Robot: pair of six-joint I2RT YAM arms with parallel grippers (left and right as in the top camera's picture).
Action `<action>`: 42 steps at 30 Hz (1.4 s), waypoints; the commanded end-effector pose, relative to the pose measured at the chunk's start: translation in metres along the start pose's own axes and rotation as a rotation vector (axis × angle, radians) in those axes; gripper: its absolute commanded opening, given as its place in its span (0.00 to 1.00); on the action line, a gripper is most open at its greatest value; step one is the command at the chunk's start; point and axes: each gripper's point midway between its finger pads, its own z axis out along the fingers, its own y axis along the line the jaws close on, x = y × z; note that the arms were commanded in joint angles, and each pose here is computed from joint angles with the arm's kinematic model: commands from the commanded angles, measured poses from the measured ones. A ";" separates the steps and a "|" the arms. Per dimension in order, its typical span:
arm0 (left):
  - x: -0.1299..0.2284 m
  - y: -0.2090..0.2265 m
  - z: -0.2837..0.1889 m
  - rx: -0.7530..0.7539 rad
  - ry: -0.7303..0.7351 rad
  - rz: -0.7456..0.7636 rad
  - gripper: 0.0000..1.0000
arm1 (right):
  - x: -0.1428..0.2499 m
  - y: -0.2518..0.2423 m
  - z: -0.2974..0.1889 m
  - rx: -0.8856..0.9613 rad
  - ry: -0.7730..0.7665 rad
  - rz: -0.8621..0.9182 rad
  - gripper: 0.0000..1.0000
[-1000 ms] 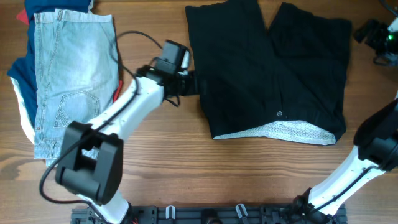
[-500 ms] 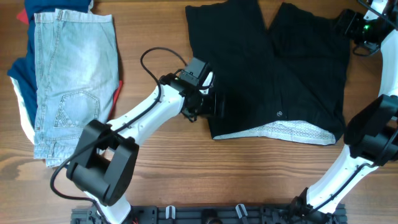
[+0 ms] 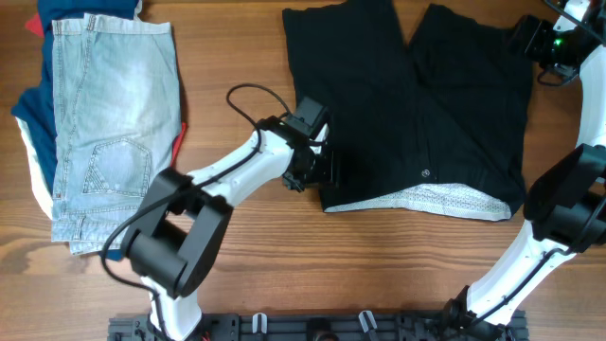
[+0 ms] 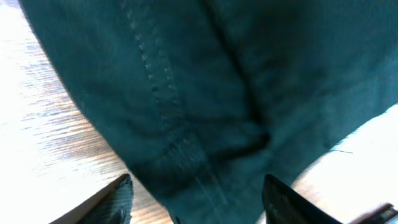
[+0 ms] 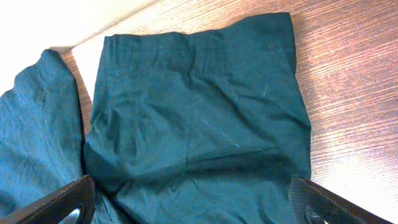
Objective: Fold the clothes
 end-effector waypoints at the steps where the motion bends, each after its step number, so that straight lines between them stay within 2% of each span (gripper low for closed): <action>1: -0.001 0.006 0.007 -0.019 0.009 -0.012 0.57 | 0.002 0.002 0.004 -0.015 0.009 -0.014 1.00; 4: -0.005 0.012 0.006 -0.038 -0.007 -0.020 0.38 | 0.002 0.002 0.004 -0.016 0.009 -0.014 1.00; 13: -0.037 0.059 -0.012 -0.066 -0.074 -0.146 0.04 | 0.003 0.004 0.004 -0.018 0.014 -0.018 1.00; 17: -0.058 0.103 -0.028 -0.128 -0.135 -0.227 0.04 | 0.003 0.007 0.005 -0.021 0.014 -0.022 1.00; 21: -0.080 0.143 -0.047 -0.134 -0.196 -0.230 0.04 | 0.003 0.011 0.006 -0.026 0.013 -0.029 1.00; 27: -0.125 0.211 -0.085 -0.204 -0.397 -0.275 0.04 | 0.004 0.032 0.010 -0.048 0.013 -0.068 1.00; 29: -0.137 0.224 -0.096 -0.206 -0.455 -0.264 0.17 | 0.005 0.042 0.012 -0.059 0.012 -0.104 1.00; 30: -0.146 0.231 -0.103 -0.203 -0.496 -0.268 0.42 | 0.005 0.049 0.013 -0.067 0.009 -0.120 1.00; 32: -0.152 0.236 -0.109 -0.201 -0.529 -0.274 0.63 | 0.005 0.061 0.018 -0.080 0.004 -0.149 1.00; 34: -0.154 0.235 -0.113 -0.197 -0.532 -0.275 0.91 | 0.005 0.073 0.023 -0.098 -0.005 -0.189 1.00; 35: -0.153 0.231 -0.114 -0.187 -0.523 -0.273 0.99 | 0.004 0.081 0.025 -0.107 -0.012 -0.214 0.99; 38: -0.147 0.214 -0.118 -0.160 -0.476 -0.273 1.00 | 0.000 0.113 0.039 -0.153 -0.059 -0.333 0.99; 42: -0.137 0.179 -0.124 -0.152 -0.444 -0.217 1.00 | 0.000 0.153 0.068 -0.205 -0.116 -0.407 0.99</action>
